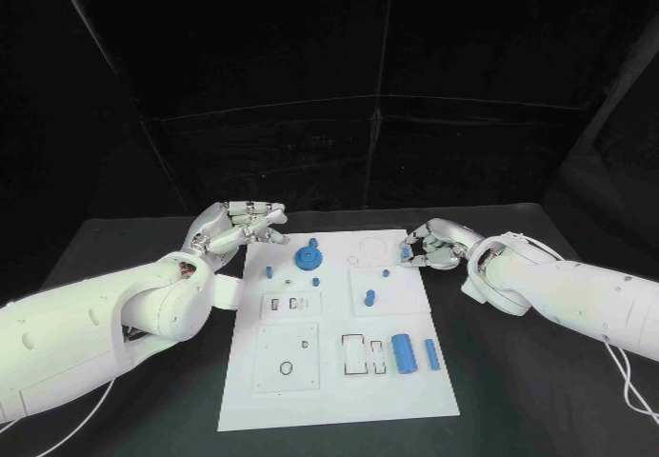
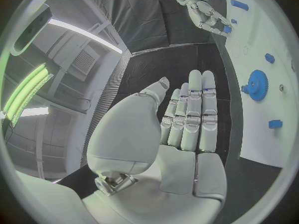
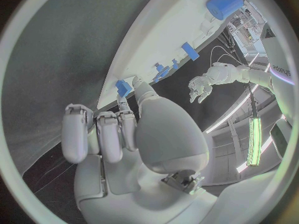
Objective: Assemble the parts on the task board
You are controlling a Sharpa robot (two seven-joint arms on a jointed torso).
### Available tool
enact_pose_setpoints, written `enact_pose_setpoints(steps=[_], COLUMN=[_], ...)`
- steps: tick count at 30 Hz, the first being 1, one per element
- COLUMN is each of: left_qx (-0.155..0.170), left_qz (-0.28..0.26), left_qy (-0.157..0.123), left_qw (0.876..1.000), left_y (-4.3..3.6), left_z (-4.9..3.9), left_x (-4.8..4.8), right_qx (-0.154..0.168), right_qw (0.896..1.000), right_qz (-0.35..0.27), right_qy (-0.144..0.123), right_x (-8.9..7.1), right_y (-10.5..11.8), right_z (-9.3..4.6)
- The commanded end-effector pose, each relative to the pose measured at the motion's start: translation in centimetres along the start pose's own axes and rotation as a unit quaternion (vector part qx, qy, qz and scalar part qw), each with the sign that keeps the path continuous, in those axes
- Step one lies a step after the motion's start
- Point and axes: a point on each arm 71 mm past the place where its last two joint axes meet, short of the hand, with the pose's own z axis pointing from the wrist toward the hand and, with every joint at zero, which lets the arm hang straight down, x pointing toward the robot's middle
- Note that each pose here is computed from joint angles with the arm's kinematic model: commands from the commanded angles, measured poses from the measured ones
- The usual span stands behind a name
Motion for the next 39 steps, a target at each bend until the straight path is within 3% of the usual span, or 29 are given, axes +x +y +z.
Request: enact_pose_setpoints(steps=[1, 30, 39], left_qx=[0.004, 0.003, 0.003], left_qz=[-0.003, -0.004, -0.004], left_qy=[0.006, 0.007, 0.007], left_qw=[1.000, 1.000, 1.000], left_y=[-0.12, -0.09, -0.09], left_z=[0.06, 0.08, 0.09], left_x=[0.14, 0.13, 0.12], right_qx=[0.000, 0.009, 0.003], right_qw=[1.000, 1.000, 1.000], right_qz=[0.004, 0.005, 0.004], right_qy=[-0.010, -0.006, -0.030], right_x=[-0.09, 0.00, -0.25], right_y=[0.02, -0.12, 0.14], right_z=[0.05, 0.15, 0.17])
